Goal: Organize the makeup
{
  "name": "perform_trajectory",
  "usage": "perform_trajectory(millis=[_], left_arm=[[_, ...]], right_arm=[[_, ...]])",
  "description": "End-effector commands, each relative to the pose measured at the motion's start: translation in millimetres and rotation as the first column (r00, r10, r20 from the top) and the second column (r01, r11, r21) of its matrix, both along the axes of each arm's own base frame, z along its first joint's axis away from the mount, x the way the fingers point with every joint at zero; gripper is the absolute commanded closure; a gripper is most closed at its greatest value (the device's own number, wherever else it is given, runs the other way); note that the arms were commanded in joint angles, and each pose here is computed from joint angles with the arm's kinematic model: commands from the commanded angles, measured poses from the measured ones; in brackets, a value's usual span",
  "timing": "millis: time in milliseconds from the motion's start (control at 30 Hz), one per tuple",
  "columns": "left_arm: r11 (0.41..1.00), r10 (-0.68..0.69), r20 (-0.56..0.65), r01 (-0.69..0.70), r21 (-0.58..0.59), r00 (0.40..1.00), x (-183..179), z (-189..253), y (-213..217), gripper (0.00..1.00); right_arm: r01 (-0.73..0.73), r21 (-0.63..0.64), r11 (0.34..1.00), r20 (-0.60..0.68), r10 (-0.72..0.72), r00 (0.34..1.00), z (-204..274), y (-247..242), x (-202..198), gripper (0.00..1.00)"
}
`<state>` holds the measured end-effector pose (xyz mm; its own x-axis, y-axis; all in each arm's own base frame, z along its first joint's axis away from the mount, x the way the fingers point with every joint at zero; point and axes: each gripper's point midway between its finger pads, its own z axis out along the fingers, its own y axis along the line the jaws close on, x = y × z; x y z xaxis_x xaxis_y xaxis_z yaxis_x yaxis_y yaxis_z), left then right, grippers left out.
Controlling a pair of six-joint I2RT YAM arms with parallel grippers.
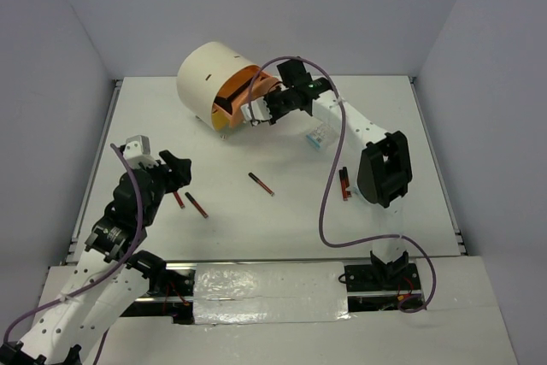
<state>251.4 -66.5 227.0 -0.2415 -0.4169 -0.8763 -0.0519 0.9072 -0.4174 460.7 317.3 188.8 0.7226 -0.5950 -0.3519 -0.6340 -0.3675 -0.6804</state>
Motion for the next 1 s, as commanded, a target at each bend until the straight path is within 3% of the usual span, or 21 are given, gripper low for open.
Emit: perform_trajectory(millis=[0, 167, 367, 500, 733, 767, 833, 933, 967], left_arm=[[1.000, 0.004, 0.032, -0.003, -0.011, 0.999, 5.3, 8.9, -1.0, 0.27], [1.000, 0.008, 0.026, -0.008, -0.016, 1.000, 4.2, 4.4, -0.2, 0.26], [1.000, 0.004, 0.023, -0.003, -0.020, 1.000, 5.2, 2.5, -1.9, 0.26], [1.000, 0.005, 0.022, -0.005, -0.015, 1.000, 5.4, 4.3, -1.3, 0.25], [1.000, 0.009, 0.020, -0.009, -0.018, 1.000, 4.0, 3.8, -0.3, 0.25], [1.000, 0.008, 0.020, -0.008, -0.018, 1.000, 4.0, 3.7, -0.5, 0.25], [1.000, 0.008, 0.022, -0.008, -0.019, 1.000, 4.2, 3.7, -0.6, 0.25], [1.000, 0.006, 0.019, -0.006, -0.018, 1.000, 4.7, 3.3, -1.1, 0.25], [1.000, 0.006, 0.019, -0.006, -0.018, 1.000, 5.0, 3.3, -1.3, 0.25]], right_arm=[[0.032, 0.110, 0.993, 0.098, -0.043, 0.994, 29.0, 26.6, 23.3, 0.79], [0.046, 0.174, 0.984, 0.134, -0.070, 0.988, 44.3, 38.0, 35.8, 0.59], [0.066, 0.214, 0.975, 0.117, -0.093, 0.989, 45.7, 48.3, 44.3, 0.45], [0.087, 0.234, 0.968, 0.091, -0.111, 0.990, 40.8, 52.9, 49.3, 0.37], [0.135, 0.256, 0.957, 0.047, -0.152, 0.987, 37.2, 53.6, 53.4, 0.31], [0.136, 0.264, 0.955, 0.050, -0.155, 0.987, 38.7, 54.1, 54.2, 0.23], [0.154, 0.274, 0.949, 0.034, -0.170, 0.985, 37.4, 54.4, 54.2, 0.21], [0.176, 0.302, 0.937, 0.012, -0.189, 0.982, 40.6, 55.8, 55.4, 0.00], [0.180, 0.312, 0.933, 0.019, -0.195, 0.981, 43.9, 56.0, 57.1, 0.00]])
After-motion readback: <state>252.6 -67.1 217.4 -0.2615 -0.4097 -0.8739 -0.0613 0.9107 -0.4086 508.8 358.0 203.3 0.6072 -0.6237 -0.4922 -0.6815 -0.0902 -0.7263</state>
